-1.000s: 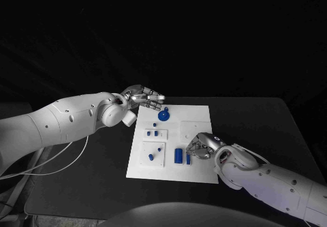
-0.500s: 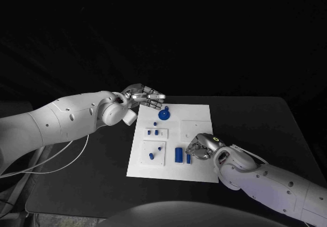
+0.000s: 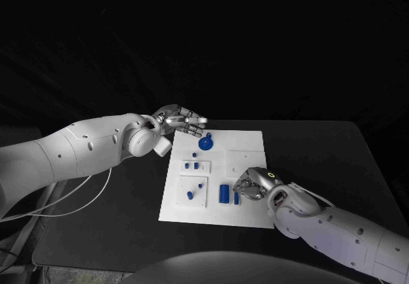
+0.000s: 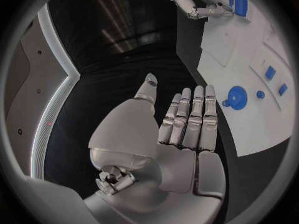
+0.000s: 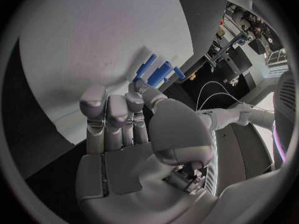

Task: Assemble the parts on the task board

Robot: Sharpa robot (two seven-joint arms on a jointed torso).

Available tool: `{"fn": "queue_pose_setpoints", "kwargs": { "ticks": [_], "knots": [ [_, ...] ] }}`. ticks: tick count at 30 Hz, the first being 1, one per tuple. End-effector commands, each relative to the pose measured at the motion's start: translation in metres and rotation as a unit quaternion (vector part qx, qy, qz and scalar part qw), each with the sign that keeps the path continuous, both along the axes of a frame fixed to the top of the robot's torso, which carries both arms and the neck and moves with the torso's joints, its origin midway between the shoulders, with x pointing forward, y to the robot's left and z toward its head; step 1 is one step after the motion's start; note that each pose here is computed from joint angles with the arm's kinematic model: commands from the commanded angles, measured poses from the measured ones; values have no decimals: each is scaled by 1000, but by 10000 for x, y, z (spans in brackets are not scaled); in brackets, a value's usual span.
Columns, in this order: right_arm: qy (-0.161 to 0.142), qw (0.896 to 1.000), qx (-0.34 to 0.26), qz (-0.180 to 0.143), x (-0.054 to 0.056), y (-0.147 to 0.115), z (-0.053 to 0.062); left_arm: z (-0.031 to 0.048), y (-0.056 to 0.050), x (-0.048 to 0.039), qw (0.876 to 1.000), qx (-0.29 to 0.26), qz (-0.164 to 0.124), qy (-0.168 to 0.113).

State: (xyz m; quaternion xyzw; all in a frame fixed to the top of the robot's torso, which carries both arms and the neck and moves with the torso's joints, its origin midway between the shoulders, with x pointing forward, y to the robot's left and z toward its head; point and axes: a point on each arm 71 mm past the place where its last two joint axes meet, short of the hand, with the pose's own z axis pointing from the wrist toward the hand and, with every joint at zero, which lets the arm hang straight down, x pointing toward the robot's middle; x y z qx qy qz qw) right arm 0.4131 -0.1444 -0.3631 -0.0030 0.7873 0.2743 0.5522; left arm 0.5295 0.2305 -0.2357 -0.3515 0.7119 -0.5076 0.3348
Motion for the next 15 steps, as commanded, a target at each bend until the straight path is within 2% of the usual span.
{"fn": "queue_pose_setpoints", "kwargs": {
  "ticks": [1,8,15],
  "knots": [
    [4,1000,21,5,-40,-11,-61,6,-22,-5,1000,-3,-9,-1],
    [-3,999,41,1,-41,-16,-43,6,-29,-5,1000,-4,-10,-1],
    [-1,993,110,-42,1,-141,40,12,-22,1,1000,-4,-4,-7]
  ]
}}
